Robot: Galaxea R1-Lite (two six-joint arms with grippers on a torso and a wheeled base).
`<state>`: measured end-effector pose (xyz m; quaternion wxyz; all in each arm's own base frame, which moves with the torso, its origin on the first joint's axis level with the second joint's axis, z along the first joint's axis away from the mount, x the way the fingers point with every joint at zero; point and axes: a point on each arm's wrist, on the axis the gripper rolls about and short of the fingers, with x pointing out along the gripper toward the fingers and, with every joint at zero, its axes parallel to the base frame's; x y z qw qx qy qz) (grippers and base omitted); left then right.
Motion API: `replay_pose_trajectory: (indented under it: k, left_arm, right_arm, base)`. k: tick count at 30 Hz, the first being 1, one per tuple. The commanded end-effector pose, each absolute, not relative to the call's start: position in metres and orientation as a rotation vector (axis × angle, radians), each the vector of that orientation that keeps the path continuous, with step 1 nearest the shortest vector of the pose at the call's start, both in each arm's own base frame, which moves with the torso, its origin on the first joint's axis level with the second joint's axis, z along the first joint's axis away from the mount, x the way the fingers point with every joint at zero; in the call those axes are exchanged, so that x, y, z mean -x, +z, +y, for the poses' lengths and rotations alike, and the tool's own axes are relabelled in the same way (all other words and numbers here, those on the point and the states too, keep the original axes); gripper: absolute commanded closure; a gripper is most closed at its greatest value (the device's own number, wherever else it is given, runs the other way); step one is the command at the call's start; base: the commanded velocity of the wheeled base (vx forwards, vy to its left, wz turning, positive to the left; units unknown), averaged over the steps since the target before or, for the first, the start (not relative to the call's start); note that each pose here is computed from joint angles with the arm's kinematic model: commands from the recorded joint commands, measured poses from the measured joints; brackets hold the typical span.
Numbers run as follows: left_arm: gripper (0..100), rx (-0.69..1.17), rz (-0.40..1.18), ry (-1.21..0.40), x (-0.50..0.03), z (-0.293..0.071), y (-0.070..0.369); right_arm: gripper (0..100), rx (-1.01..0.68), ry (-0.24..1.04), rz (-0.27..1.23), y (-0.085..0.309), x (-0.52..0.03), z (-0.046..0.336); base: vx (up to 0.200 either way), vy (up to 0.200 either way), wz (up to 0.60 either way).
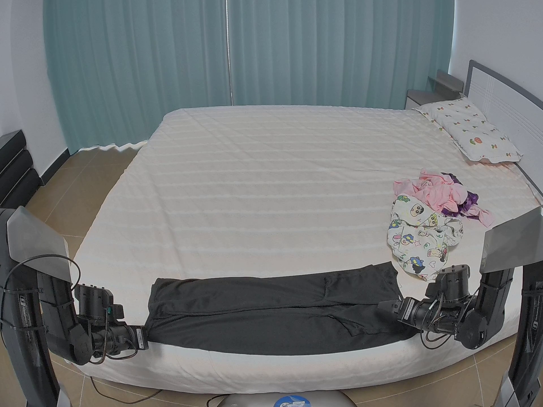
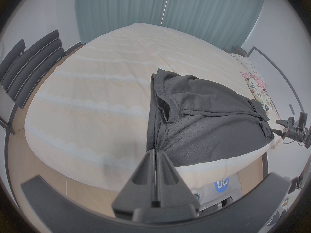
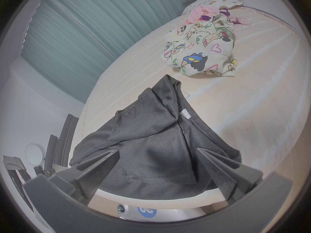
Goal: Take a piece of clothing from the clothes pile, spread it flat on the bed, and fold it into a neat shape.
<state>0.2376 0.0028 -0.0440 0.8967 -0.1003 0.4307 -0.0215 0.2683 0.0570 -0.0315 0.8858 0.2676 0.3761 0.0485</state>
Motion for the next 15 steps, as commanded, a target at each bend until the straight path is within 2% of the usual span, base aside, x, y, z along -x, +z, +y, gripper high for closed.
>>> replay_pose_trajectory:
  k: [1,2,3,12,15]
  left_arm:
    - [100,0.207,0.9,-0.045,-0.236,0.003,-0.045]
    - [100,0.205,0.903,-0.045,-0.236,0.003,-0.045]
    - [0,0.205,0.903,-0.045,-0.236,0.003,-0.045]
    - [0,0.241,0.855,-0.023,-0.246,0.008,-0.041]
    - [0,0.341,0.764,0.005,-0.257,0.007,-0.023]
  right_arm:
    - [0,-0.556,0.101,0.785,-0.032,-0.268,0.057]
    - [0,-0.556,0.101,0.785,-0.032,-0.268,0.057]
    - [0,-0.557,0.101,0.783,-0.031,-0.268,0.057]
    - [0,-0.557,0.101,0.783,-0.032,-0.268,0.057]
    - [0,-0.557,0.101,0.783,-0.032,-0.269,0.057]
  base:
    - [0.0,0.0,0.0]
    - [0.0,0.0,0.0]
    - [0.0,0.0,0.0]
    - [0.0,0.0,0.0]
    - [0.0,0.0,0.0]
